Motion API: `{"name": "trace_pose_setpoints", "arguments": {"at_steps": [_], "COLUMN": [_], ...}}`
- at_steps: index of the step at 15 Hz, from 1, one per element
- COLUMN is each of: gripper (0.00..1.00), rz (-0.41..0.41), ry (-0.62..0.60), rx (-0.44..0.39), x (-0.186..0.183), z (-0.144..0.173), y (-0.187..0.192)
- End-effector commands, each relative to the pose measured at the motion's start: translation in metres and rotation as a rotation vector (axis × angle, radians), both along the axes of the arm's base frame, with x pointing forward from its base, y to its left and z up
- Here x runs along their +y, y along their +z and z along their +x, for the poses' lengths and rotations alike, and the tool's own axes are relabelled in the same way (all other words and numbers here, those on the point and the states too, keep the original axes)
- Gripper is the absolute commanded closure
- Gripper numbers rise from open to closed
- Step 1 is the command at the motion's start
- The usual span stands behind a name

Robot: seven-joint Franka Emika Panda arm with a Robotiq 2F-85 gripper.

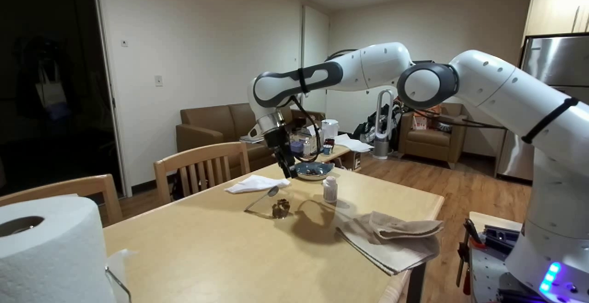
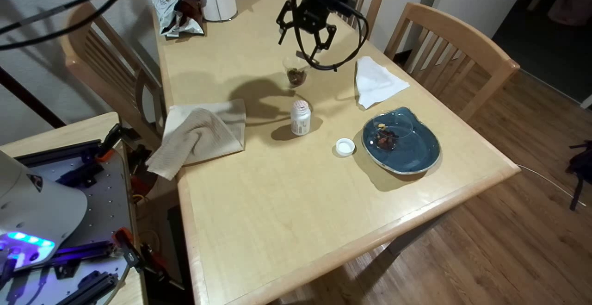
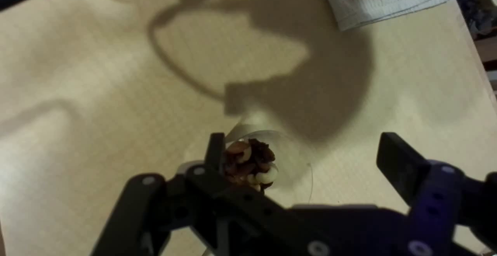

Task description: Place the grey measuring spoon inside the glass cup

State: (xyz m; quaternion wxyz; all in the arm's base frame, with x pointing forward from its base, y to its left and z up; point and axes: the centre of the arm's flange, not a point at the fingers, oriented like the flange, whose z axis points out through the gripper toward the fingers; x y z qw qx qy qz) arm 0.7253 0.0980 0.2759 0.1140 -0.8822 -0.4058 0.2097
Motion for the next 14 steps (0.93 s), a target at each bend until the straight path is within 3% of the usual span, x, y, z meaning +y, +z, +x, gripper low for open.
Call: {"name": "trace_pose_setpoints", "arguments": {"at_steps": [1,6,8,14], "gripper": [0.0,0.0,0.0,0.0], "rz": [0.011,0.001,0.034,0.098], "ry": [0.034,0.071,0.2,0.497], "rx": [-0.018,-0.04,0.027,0.077], "x": [0.0013,0.0017,0.0003,0.0], "z": [0.0021,0.0033,0.0063,0.0095], "y": [-0.0001,-0.0014,-0.0012,-0.0084]}}
